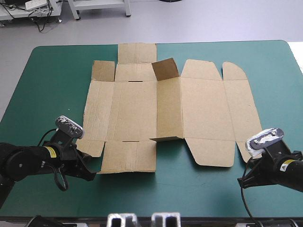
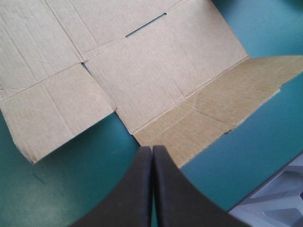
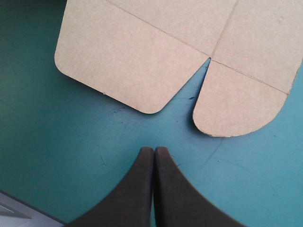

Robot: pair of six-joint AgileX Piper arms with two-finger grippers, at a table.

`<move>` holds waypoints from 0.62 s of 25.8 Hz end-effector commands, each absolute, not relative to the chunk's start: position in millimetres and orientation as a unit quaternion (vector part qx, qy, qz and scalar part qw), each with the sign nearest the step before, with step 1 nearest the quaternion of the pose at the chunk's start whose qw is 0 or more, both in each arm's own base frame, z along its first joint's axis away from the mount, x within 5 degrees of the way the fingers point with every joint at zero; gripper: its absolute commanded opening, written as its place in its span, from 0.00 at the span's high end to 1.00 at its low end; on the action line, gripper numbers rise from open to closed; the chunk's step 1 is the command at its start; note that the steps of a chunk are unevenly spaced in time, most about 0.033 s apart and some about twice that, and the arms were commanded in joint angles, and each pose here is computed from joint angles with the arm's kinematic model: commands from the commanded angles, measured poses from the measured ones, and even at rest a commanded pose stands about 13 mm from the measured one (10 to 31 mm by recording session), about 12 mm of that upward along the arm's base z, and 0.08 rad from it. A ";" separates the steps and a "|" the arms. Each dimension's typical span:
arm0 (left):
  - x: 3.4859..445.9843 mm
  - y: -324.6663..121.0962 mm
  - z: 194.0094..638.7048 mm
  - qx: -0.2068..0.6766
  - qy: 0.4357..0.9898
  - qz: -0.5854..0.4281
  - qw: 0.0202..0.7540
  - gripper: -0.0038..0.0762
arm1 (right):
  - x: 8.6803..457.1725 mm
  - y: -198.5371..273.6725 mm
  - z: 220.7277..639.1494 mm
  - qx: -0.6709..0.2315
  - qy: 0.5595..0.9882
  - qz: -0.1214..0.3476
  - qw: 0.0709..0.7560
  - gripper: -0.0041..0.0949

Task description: Fold the box

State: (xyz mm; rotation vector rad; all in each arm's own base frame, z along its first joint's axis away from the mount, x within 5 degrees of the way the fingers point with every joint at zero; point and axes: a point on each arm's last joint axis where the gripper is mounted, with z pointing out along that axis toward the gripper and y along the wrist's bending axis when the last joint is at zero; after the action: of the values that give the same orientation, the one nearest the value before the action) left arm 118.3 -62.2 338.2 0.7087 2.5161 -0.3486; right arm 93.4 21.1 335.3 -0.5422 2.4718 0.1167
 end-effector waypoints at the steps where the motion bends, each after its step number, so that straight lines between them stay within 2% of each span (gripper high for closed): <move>1: 119.1 -64.7 348.3 0.251 0.916 -0.145 0.278 0.97 | 95.7 22.8 343.7 -0.204 0.921 0.048 0.328 0.98; 11: 123.3 -65.2 348.8 0.229 0.918 -0.148 0.287 0.96 | 95.7 22.8 343.7 -0.204 0.921 0.048 0.328 0.98; 16: 162.0 -64.6 344.6 0.200 0.924 -0.101 0.311 0.93 | 96.1 24.3 344.5 -0.204 0.919 0.056 0.333 0.98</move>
State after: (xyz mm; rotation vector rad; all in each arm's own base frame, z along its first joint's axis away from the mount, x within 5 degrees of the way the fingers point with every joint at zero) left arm 140.6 -63.7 335.4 0.5976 2.5042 -0.2947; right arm 93.3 22.1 335.5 -0.5402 2.4685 0.1333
